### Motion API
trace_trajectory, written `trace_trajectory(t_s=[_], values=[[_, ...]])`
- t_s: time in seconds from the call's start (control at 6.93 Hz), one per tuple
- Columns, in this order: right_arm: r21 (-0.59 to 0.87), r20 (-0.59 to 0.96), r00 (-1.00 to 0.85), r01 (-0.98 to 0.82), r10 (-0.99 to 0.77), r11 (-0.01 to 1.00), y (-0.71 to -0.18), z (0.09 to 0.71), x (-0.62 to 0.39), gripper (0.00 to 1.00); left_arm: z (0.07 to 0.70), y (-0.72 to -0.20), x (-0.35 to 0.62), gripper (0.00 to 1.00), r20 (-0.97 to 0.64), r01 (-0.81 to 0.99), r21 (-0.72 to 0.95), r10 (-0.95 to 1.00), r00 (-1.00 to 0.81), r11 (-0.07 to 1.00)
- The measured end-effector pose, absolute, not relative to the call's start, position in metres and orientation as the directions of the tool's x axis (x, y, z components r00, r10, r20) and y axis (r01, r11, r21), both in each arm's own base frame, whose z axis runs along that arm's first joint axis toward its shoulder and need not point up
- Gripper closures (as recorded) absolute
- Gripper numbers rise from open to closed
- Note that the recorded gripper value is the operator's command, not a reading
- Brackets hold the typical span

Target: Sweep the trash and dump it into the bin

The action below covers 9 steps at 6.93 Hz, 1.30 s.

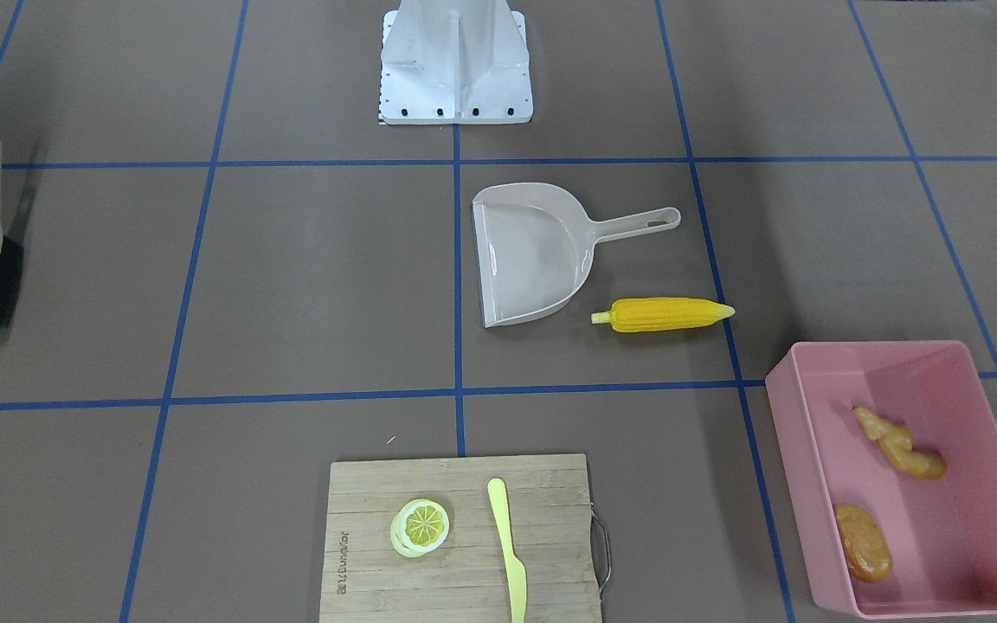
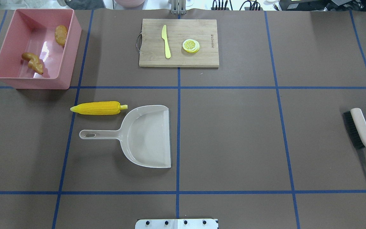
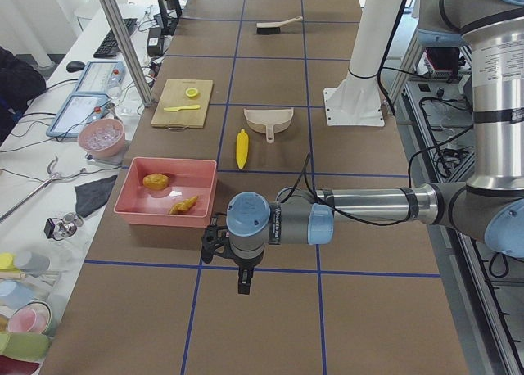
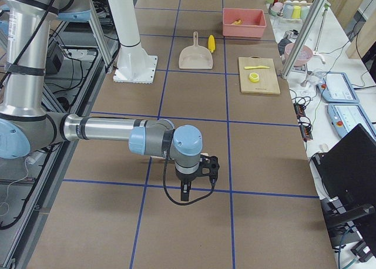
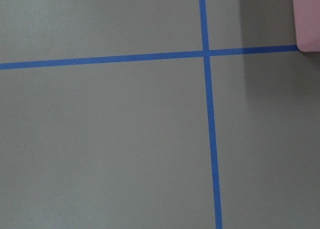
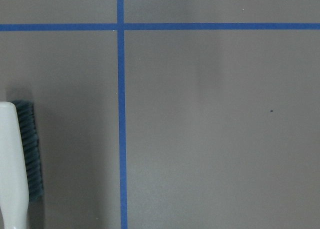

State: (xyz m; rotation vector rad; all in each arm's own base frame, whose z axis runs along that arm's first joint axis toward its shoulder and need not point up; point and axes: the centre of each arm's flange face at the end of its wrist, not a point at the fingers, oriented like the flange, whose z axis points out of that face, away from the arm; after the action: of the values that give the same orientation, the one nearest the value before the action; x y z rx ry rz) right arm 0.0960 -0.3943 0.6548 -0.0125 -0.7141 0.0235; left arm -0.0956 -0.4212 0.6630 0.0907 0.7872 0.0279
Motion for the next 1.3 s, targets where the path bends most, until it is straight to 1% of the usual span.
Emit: trace_trajectory(t_s=[0.58, 1.3], values=[[-0.010, 0.634, 0.773, -0.018, 0.020, 1.000, -0.391, 0.649, 0.098, 0.00, 0.660, -0.421, -0.096, 0.01, -0.708, 0.010, 0.095, 0.060, 0.704, 0.995], [0.009, 0.644, 0.764, -0.033, 0.020, 0.999, -0.391, 0.637, 0.101, 0.00, 0.655, -0.422, -0.096, 0.01, -0.702, 0.007, 0.107, 0.070, 0.708, 0.994]])
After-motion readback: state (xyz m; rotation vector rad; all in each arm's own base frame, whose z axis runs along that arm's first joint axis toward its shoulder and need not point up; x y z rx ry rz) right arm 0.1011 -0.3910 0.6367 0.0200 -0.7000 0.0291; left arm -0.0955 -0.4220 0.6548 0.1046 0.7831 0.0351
